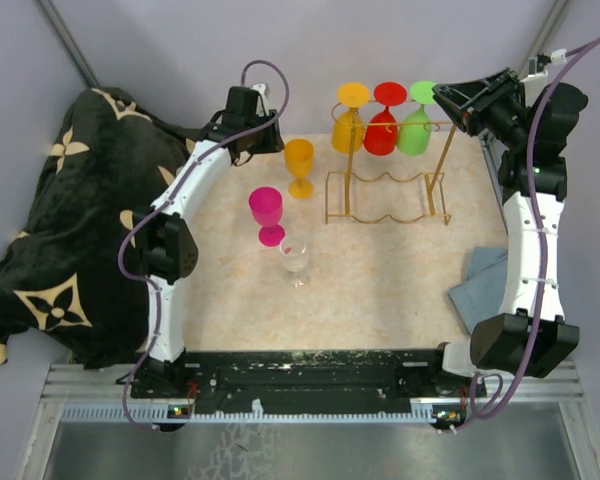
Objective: Place the wine glass upside down on the wine glass rack
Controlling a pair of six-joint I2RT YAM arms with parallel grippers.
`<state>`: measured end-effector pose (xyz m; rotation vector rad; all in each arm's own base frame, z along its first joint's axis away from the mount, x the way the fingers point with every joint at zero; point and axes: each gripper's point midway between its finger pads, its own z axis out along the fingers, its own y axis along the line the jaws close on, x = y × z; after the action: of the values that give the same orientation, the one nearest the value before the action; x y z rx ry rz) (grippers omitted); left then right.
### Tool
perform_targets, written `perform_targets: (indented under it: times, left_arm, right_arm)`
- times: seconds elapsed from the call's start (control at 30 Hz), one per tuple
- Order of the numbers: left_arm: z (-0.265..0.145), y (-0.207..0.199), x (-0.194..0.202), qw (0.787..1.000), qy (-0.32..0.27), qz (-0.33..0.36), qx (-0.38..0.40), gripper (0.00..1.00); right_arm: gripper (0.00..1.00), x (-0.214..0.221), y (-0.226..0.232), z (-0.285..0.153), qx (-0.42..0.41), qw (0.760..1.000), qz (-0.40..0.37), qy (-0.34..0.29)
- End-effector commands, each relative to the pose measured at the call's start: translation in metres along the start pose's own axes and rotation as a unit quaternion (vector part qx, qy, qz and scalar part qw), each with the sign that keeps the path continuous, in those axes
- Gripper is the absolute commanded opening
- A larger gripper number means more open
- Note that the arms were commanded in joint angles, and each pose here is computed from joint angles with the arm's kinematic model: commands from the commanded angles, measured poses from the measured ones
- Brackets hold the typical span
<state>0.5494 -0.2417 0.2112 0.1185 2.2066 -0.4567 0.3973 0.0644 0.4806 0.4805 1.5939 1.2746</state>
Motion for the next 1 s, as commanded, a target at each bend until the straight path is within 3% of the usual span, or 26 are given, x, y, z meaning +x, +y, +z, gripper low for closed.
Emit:
perform_targets:
  times: [0.0,0.5,0.97]
  left_arm:
    - [0.008,-0.003,-0.007,0.999,-0.022,0.029,-0.039,0.50]
    - [0.027,-0.012,0.009,0.998,-0.016,0.043,-0.047,0.48]
    - [0.029,-0.009,0.012,0.995,-0.024,0.061,-0.074,0.15]
  right_arm:
    - [0.27,-0.003,0.020,-0.011,-0.021,0.999,-0.031,-0.018]
    - [0.27,0.001,0.018,-0.015,-0.016,0.999,-0.029,-0.017]
    - [0.27,0.002,0.017,-0.016,-0.019,0.999,-0.027,-0.018]
